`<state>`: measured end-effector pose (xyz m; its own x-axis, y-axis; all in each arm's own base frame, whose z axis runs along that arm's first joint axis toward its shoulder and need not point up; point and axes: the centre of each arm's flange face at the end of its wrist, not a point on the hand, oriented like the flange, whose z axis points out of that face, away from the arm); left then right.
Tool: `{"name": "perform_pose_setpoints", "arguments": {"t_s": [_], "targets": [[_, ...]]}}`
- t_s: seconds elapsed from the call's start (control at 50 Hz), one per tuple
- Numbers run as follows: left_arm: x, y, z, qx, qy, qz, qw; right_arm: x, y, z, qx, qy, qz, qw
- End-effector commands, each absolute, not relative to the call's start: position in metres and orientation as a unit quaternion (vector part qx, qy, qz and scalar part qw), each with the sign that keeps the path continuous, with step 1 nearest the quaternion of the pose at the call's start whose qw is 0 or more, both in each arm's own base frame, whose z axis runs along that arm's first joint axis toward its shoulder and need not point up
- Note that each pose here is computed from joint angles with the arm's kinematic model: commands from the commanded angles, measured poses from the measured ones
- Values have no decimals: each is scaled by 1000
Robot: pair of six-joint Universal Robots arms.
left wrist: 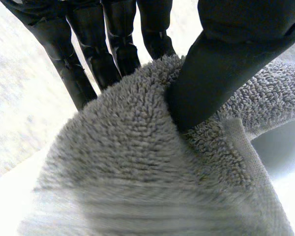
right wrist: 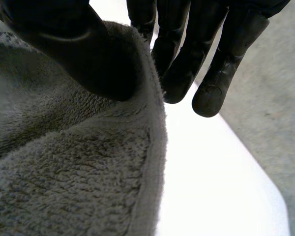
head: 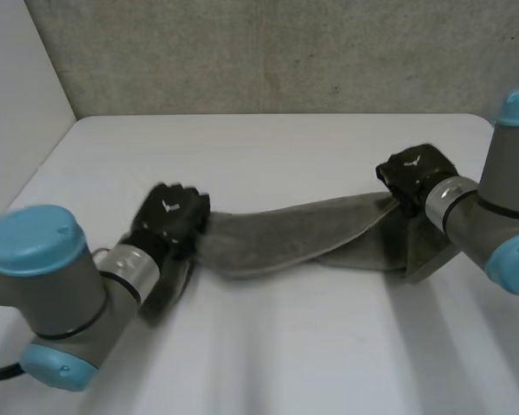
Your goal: Fold the laundry
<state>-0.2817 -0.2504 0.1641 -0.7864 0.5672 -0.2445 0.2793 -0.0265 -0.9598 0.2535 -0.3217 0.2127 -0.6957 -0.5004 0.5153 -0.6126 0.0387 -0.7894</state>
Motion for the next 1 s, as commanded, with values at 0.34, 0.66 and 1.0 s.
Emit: {"name": "perform_pose_setpoints", "arguments": {"t_s": [0.34, 0.66, 1.0], "targets": [[-238, -229, 249, -241, -756, 578, 190, 219, -260, 312, 451, -695, 556, 63], [-250, -296, 185, -233, -827, 473, 194, 253, -309, 256, 526, -678, 506, 90], [-268, -364, 397, -139, -495, 821, 246, 282, -351, 430, 261, -427, 861, 88]]}}
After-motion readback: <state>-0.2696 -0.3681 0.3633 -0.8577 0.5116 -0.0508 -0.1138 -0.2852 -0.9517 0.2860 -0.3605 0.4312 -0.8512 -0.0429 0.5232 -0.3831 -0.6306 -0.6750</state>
